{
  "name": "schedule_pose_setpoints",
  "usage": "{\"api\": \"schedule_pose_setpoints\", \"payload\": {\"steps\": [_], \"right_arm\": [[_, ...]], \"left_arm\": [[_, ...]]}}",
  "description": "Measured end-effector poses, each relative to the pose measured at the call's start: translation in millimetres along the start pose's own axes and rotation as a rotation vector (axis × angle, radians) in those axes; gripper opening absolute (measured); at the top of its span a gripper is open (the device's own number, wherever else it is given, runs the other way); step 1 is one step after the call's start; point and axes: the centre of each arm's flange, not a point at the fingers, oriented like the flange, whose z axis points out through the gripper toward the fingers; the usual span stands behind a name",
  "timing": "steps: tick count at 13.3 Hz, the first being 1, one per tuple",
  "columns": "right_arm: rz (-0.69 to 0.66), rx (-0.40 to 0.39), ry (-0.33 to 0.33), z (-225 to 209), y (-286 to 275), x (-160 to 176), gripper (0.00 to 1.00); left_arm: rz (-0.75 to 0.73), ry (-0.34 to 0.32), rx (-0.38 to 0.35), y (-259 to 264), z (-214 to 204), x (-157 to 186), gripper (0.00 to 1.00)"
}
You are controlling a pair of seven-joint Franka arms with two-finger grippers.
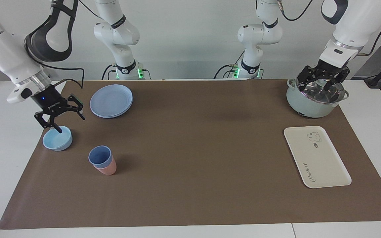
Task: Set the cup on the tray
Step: 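Move the right gripper toward the blue cup beside the pink cup, then lower the right gripper and grasp the blue cup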
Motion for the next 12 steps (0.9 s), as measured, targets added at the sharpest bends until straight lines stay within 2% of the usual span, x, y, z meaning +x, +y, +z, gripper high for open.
{"api": "schedule_pose_setpoints", "payload": {"steps": [4,7,9,11,12], "right_arm": [[-0.097,0.114,0.176,69,40,-47,1.00],[-0.141,0.155,0.304,123,49,-67,1.00],[-0.168,0.167,0.359,156,52,-80,1.00],[-0.159,0.167,0.410,167,49,-77,1.00],[-0.157,0.160,0.452,171,46,-72,1.00]], "left_arm": [[-0.004,-0.003,0.000,-1,1,0,1.00],[-0.004,-0.007,-0.001,-1,3,0,0.98],[-0.005,-0.007,-0.001,-1,4,0,0.96],[-0.010,-0.010,-0.001,-1,6,-1,0.79],[-0.012,-0.011,-0.001,-1,6,-1,0.79]]}}
